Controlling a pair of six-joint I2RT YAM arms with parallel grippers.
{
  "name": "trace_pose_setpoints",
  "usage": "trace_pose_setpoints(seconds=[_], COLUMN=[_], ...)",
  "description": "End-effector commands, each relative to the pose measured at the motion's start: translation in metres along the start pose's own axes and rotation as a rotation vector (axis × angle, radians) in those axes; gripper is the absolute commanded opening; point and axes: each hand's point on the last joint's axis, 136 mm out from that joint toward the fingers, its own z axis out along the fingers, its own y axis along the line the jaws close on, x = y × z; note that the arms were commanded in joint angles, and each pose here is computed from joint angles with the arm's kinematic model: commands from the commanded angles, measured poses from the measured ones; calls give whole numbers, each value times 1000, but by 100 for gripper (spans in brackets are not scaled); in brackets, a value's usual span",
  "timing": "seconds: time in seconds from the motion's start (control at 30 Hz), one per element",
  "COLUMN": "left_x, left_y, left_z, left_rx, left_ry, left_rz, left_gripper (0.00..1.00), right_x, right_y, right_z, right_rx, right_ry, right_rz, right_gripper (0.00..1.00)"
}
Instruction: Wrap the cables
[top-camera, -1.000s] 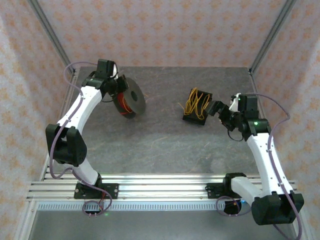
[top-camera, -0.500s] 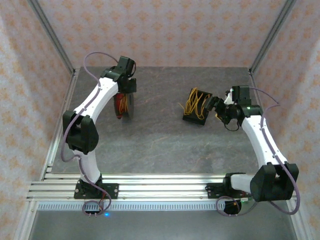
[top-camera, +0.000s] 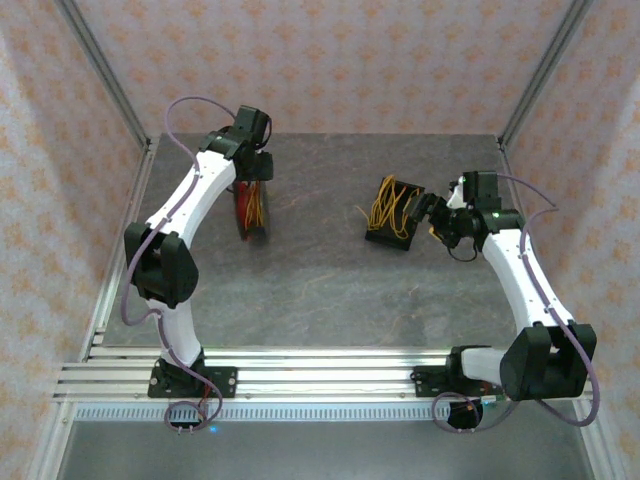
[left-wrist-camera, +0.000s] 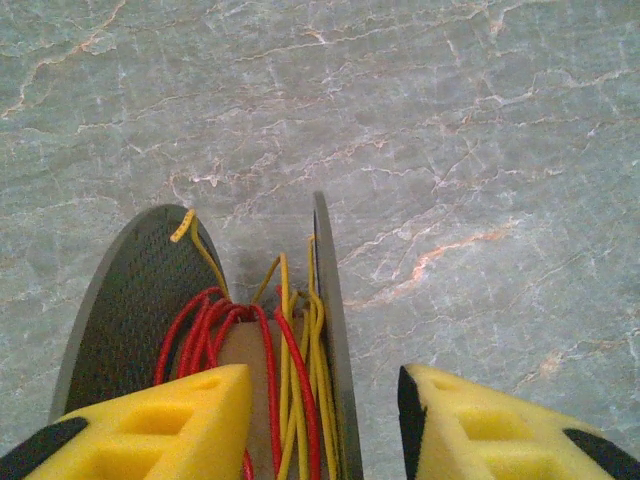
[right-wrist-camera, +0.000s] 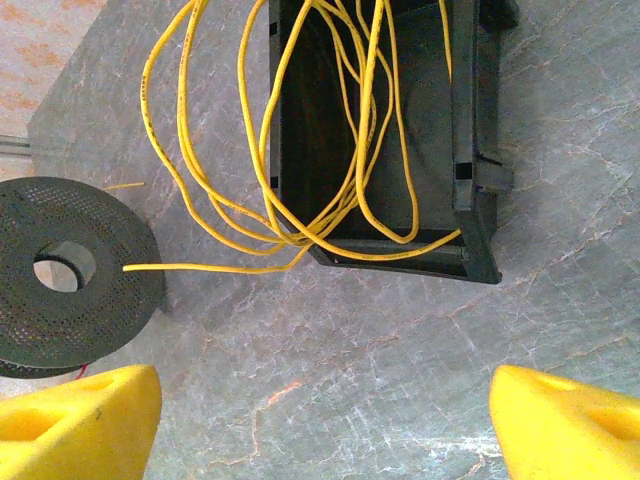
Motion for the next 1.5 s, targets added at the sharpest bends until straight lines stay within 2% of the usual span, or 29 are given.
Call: trace_pose_setpoints(seconds=[0.0,0.1,0.3,0.53,0.7,0.83,1.0,1.17,1.33,1.47], left_x=[-2,-5,-12,-5,4,11,29,55,73,82], left_y=[2,2,-1,5,-10,-44,-117,-175,-209,-229], left_z=[-13,-21,-43,-65,-84,-98,-109,-88,-57,-44], left_rx=[-6,1,22,2,28,111,277,397,477,525], left_ry=[0,-13,-54,-61,-55,-52,-29,53,126,168], left_rz=[-1,-4,-3,2,35,64,106,102,45,0], left_gripper=[49,53,68,75,78,78,78,75,68,66], right_x=[-3,-3,-4,-3,-3,-5,-14,-35,-51,-57], right_y=[8,8,8,9,10,12,14,14,4,0], right_z=[-1,-1,2,3,5,9,19,31,40,52], right_rx=[-25,-23,-25,-31,-32,-25,-11,35,115,137], right_ry=[-11,-11,-5,0,5,12,14,0,-18,-5], right_rz=[-31,-32,-30,-35,-37,-43,-52,-69,-71,-63], right_gripper=[85,85,85,84,84,80,75,63,47,41])
